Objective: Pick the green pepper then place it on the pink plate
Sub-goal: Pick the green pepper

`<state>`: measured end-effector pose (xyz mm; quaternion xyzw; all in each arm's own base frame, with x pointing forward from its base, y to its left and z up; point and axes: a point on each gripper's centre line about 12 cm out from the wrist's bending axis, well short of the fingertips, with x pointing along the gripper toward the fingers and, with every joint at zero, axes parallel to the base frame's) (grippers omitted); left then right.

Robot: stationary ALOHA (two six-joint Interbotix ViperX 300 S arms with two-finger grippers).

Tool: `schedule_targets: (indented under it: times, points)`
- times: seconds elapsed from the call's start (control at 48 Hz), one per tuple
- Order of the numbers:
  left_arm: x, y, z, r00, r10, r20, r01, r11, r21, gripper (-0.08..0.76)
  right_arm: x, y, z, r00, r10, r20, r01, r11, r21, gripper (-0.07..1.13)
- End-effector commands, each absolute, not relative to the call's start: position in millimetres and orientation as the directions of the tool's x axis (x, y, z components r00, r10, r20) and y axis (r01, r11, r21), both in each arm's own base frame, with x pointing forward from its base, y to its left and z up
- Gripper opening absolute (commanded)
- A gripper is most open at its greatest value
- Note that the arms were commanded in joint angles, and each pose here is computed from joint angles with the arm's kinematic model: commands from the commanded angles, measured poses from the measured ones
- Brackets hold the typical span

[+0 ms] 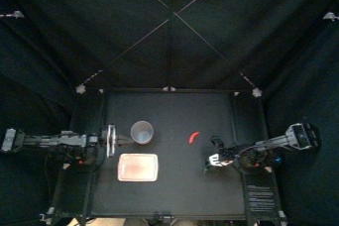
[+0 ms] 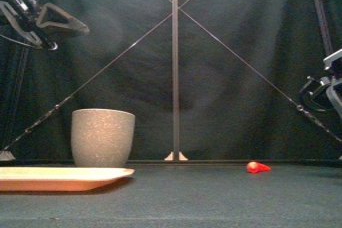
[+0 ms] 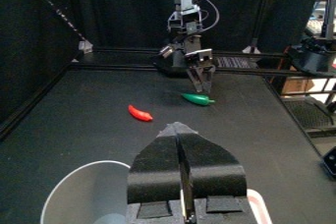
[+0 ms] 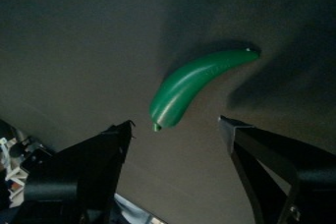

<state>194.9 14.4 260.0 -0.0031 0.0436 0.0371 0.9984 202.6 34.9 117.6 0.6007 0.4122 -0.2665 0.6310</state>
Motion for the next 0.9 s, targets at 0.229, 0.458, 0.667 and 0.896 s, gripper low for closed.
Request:
schedule_targets:
  times: [0.229, 0.458, 0.667, 0.896]
  points:
    - [196.1, 15.1, 262.5, 0.9940, 0.077, -0.078, -0.077, 0.9970, -0.001, 0.046, 218, 27, 115, 0.502, 0.132, -0.855, 0.850, 0.111, 0.516, 1.01]
    - [195.7, 15.1, 260.6, 0.9936, 0.077, -0.083, -0.077, 0.9970, -0.001, 0.046, 229, 27, 104, 0.455, 0.128, -0.881, 0.876, 0.114, 0.469, 0.96]
    - [195.3, 14.7, 260.1, 0.9936, 0.075, -0.084, -0.075, 0.9971, -0.001, 0.046, 239, 30, 98, 0.426, 0.127, -0.896, 0.887, 0.138, 0.442, 0.80]
    - [195.2, 14.7, 259.4, 0.9935, 0.075, -0.086, -0.075, 0.9971, -0.001, 0.046, 254, 34, 107, 0.436, 0.137, -0.889, 0.876, 0.160, 0.454, 0.69]
